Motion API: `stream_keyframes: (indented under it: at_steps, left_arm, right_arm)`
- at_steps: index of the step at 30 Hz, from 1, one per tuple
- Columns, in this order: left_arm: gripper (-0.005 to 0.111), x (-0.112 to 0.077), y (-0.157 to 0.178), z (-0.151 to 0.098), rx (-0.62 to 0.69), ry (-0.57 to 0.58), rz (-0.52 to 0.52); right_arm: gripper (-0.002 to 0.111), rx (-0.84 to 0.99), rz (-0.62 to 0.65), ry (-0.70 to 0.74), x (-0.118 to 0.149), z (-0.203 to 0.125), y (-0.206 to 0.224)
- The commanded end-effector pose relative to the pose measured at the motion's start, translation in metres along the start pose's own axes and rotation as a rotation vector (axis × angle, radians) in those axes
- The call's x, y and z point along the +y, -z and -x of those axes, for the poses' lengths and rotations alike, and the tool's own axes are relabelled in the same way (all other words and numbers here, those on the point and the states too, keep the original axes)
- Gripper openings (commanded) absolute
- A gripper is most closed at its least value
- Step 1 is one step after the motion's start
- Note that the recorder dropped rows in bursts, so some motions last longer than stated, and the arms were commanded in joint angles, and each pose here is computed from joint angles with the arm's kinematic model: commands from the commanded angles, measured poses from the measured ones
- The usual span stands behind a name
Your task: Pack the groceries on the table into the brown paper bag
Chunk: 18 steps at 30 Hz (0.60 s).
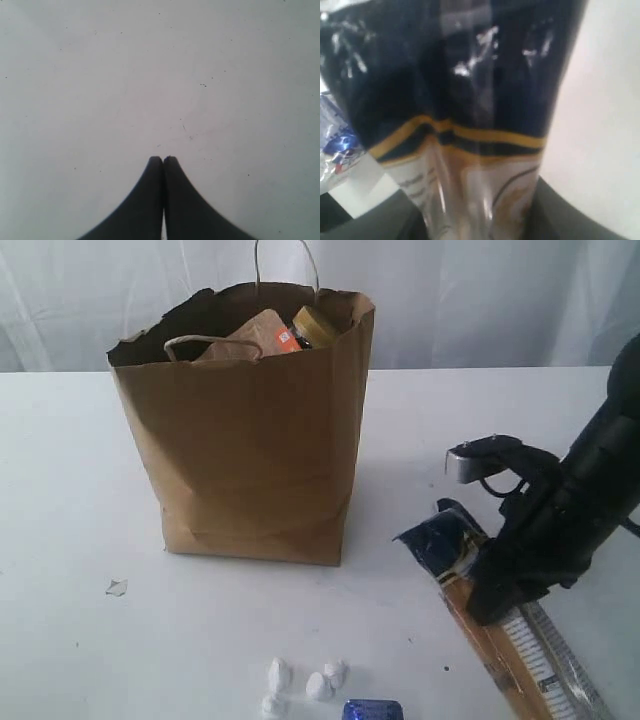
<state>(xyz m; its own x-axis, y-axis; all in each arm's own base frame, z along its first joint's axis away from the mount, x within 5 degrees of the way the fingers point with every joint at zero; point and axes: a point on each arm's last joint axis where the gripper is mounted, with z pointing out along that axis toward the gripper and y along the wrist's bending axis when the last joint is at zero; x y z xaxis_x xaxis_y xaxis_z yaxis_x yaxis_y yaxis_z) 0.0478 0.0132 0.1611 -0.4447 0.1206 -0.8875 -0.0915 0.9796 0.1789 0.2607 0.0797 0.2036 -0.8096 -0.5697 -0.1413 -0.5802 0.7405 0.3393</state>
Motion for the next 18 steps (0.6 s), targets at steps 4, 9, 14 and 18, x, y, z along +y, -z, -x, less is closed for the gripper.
stream_keyframes:
  at_steps: [4, 9, 14, 18]
  left_arm:
    - [0.000, -0.001, 0.000, -0.001, 0.002, 0.002, -0.008]
    - [0.000, -0.001, 0.000, -0.001, 0.002, 0.002, -0.008]
    - [0.000, -0.001, 0.000, -0.001, 0.002, 0.002, -0.008]
    - [0.000, -0.001, 0.000, -0.001, 0.002, 0.002, -0.008]
  right_arm:
    - [0.000, -0.156, -0.018, -0.029, -0.011, 0.007, 0.061]
    - [0.000, -0.298, -0.008, -0.093, -0.026, 0.012, 0.100]
    - [0.000, -0.474, 0.007, -0.133, -0.038, 0.015, 0.135]
    - [0.000, -0.688, 0.064, -0.154, -0.037, 0.024, 0.175]
